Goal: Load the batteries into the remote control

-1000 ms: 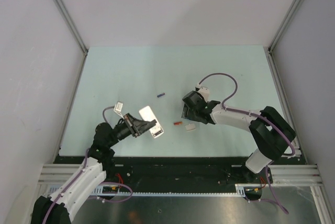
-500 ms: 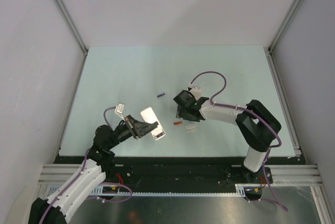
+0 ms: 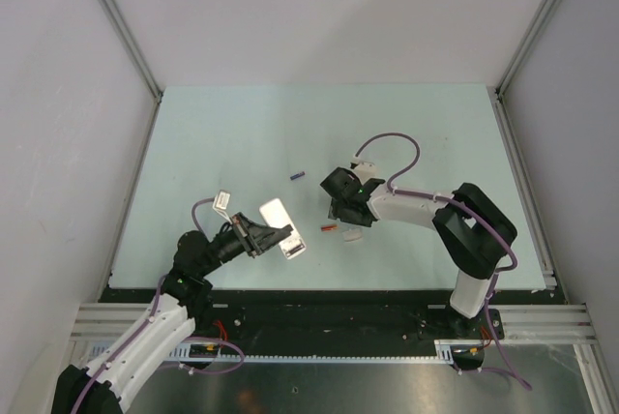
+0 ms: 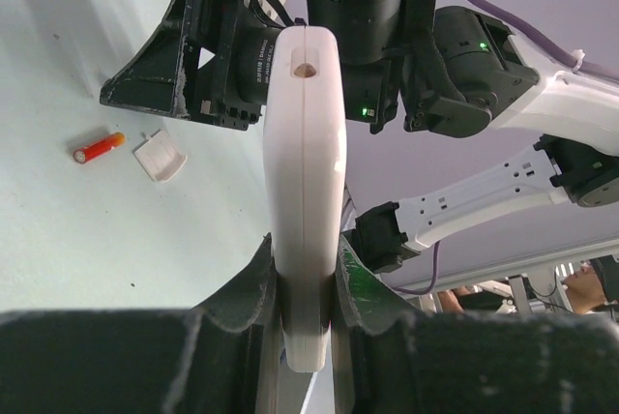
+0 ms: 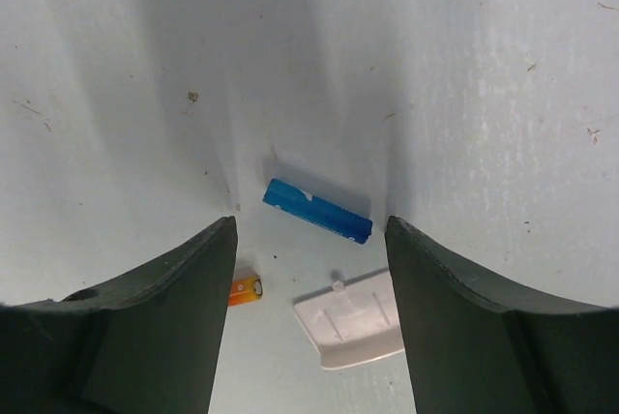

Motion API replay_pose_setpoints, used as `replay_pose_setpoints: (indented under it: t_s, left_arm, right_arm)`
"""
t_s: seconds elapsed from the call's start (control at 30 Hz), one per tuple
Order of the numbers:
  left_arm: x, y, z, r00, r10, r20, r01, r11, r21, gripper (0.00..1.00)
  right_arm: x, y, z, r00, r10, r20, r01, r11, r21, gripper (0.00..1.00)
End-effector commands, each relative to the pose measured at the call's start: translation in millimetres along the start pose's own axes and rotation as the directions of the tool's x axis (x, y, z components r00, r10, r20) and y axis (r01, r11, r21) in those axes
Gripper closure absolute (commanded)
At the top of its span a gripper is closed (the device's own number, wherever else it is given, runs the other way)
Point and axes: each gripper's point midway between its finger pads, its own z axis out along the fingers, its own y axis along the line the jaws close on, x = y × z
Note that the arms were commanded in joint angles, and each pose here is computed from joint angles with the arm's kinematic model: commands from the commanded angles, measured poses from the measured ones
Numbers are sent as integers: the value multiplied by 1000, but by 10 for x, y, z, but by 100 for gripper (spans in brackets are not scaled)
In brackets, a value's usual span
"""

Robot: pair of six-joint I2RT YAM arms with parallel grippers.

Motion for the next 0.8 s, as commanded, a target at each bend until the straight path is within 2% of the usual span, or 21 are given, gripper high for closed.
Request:
replay_pose_setpoints:
  t_s: [0.0,0.33,0.47,0.67,0.77]
  left_arm:
    - [-89,-122,13,999,37,35,-38,999,32,100]
    - [-88,-118,9,999,31,36,-32,999,29,100]
    - [-88,-100,6,999,27,38,-28,999,23,100]
    - [-76,-92,3,999,21,36,-22,1000,21,100]
    - [-75,-92,4,999,22,34,-23,1000,21,100]
  right_arm:
    - [9,30,69,999,46,-5,-46,999,19,33]
    - [22,14,154,999,51,-17,-51,998,23,41]
    - [60,24,170,999,32,-35,-32,999,15,48]
    - [74,13,195,998,-49,-40,49,999,4,58]
    - [78,0,204,993,-108,-43,107,994,-5,61]
